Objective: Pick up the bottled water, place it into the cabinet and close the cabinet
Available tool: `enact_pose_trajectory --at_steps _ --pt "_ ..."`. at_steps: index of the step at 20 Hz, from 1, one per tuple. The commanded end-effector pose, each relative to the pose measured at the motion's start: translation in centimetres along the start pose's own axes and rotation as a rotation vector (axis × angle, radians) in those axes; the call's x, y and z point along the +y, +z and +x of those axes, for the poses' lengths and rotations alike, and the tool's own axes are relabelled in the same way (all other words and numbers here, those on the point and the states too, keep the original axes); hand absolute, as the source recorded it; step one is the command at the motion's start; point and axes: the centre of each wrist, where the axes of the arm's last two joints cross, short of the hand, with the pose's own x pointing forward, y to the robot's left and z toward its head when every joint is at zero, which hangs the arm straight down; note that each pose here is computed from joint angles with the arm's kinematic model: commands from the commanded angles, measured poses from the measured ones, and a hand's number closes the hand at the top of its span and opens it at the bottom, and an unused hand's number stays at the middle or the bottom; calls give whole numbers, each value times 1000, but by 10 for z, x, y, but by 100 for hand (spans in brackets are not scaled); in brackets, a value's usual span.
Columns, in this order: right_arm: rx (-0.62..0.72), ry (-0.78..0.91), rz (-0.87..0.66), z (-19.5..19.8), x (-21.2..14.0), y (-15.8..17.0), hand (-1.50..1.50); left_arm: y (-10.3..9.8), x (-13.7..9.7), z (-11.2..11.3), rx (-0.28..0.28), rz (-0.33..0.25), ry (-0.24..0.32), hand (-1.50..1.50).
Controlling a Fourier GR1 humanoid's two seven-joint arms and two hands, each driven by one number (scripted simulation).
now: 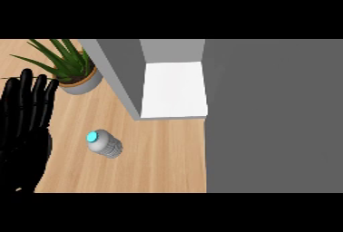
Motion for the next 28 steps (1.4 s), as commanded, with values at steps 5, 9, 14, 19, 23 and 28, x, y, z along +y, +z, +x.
enact_pose_trajectory --at_steps 5,9,14,19,23,28 --pt "-2 -19 -12 11 0 24 -150 3 55 3 28 -246 129 -150" --pt "67 -174 175 22 21 37 -150 23 60 -22 232 -260 335 -150" --pt "56 -183 198 49 31 35 -150 26 89 2 281 -282 367 -150" --pt "51 -194 205 72 41 54 -150 35 84 26 312 -252 366 -150" --pt "71 -196 212 82 57 51 -150 31 117 22 315 -259 342 -150" --pt "78 -188 208 94 40 47 -150 32 99 43 347 -279 320 -150"
